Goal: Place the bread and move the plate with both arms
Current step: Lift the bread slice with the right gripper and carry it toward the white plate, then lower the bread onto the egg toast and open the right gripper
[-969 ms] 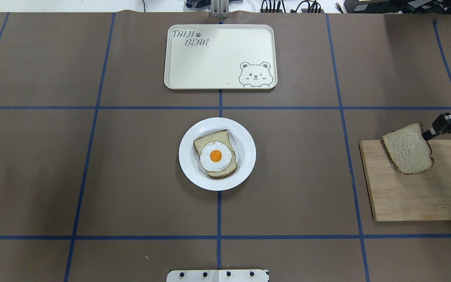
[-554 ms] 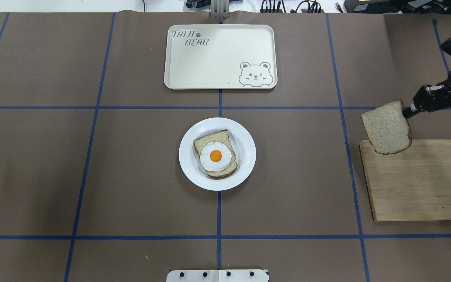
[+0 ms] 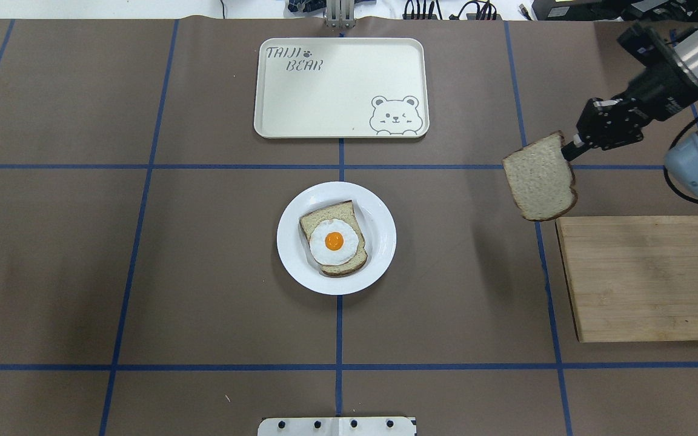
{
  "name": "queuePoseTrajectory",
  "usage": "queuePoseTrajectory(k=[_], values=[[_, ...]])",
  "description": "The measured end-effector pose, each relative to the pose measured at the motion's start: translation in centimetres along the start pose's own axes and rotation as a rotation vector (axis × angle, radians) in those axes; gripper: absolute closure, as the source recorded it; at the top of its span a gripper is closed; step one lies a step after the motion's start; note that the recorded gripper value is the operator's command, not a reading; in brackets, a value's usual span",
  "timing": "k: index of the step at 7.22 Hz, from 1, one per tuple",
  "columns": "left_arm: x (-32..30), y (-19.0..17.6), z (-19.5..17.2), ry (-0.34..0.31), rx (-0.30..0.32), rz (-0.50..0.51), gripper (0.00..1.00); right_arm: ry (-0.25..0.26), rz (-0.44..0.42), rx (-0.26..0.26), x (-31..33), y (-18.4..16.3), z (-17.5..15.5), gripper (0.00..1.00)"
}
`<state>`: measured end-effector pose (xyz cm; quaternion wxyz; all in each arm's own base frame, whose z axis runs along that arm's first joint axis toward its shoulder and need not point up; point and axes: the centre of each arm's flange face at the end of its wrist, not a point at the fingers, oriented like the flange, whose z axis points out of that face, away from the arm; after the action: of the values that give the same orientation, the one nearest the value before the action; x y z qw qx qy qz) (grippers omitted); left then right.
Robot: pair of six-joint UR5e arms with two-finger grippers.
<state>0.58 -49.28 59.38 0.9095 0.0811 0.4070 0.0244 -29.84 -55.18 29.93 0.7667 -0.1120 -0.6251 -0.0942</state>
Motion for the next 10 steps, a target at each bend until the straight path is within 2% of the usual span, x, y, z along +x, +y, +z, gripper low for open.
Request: queuePoseTrajectory(k=[3, 5, 7, 10], values=[[0.2, 0.0, -0.2, 0.001, 0.003, 0.004, 0.01, 0.010, -0.115, -0.072, -8.8, 1.0, 8.9, 1.00], [0.3, -0.1, -0.2, 0.001, 0.005, 0.006, 0.01, 0.025, -0.167, -0.076, -12.7, 1.1, 13.2, 1.00], [0.5, -0.1, -0.6, 0.002, 0.012, 0.009, 0.01, 0.029, -0.204, -0.070, -14.4, 0.3, 15.9, 1.00], [0.8, -0.1, -1.0, 0.003, 0.021, 0.014, 0.01, 0.027, -0.232, -0.059, -14.3, -0.7, 18.3, 1.00]])
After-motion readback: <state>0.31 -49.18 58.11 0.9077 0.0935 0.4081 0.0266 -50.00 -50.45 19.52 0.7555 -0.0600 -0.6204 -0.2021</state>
